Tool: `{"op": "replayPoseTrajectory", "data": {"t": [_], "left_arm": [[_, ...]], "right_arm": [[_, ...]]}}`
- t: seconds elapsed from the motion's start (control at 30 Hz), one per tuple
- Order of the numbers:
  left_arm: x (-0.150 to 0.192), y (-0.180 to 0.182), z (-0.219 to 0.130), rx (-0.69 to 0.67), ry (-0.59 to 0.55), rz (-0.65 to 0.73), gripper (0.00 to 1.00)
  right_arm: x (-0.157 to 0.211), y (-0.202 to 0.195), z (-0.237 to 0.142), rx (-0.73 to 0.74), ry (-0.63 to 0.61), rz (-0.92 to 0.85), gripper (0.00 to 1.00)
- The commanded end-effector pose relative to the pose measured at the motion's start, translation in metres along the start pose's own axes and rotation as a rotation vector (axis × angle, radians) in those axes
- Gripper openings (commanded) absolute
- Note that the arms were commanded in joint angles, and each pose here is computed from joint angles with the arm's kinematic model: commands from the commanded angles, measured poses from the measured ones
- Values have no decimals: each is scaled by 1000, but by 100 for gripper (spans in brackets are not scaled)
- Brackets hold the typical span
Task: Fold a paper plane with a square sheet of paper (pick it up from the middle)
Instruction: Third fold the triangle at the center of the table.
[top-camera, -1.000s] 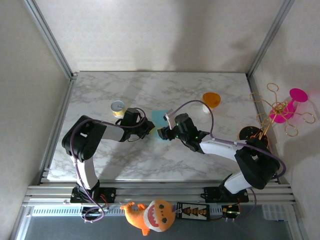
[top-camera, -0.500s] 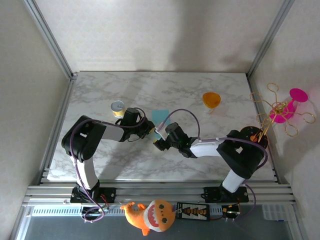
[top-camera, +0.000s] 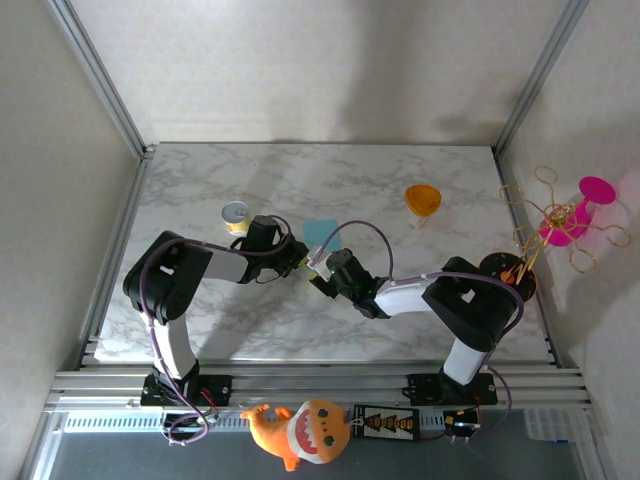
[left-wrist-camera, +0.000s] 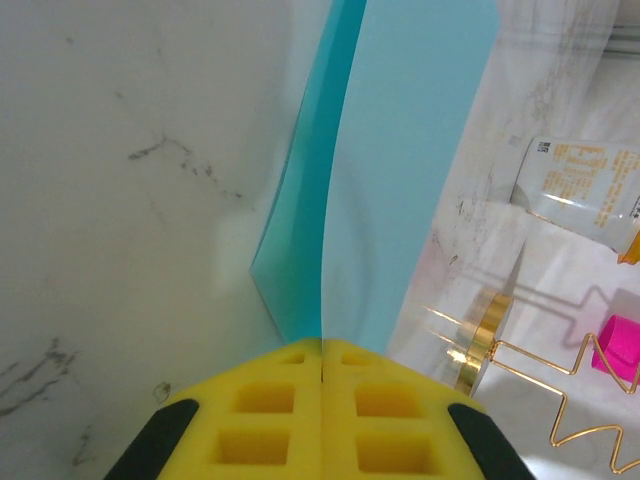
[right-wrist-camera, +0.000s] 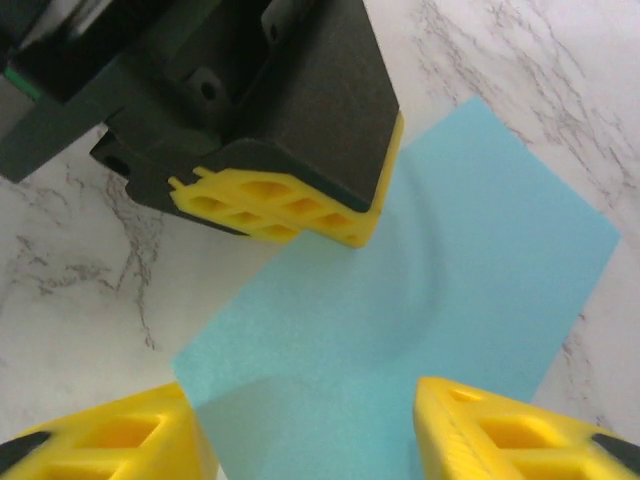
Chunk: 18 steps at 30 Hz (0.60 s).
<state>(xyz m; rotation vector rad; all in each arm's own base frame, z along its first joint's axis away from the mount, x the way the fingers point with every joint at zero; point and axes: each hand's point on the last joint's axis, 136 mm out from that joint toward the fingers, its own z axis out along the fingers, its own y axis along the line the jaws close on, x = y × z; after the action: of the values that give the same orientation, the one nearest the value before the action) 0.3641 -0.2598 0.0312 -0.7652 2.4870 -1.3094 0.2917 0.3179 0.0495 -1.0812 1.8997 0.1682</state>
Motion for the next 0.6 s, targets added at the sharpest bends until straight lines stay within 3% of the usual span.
{"op": "replayPoseTrajectory", "data": {"t": [0.0, 0.27, 0.4, 0.57], "left_arm": [[0, -5, -4, 7, -5, -8, 0], [1, -4, -5, 1, -6, -9, 0], [-4, 9, -15, -49, -46, -12, 11], [-20, 24, -45, -137, -157, 27, 26]], "right_arm": [[-7, -1, -2, 27, -32, -23, 47], [-10, 4, -3, 11, -41, -32, 30], [-9, 11, -5, -31, -38, -31, 16], [-4, 31, -14, -155, -28, -4, 8]]}}
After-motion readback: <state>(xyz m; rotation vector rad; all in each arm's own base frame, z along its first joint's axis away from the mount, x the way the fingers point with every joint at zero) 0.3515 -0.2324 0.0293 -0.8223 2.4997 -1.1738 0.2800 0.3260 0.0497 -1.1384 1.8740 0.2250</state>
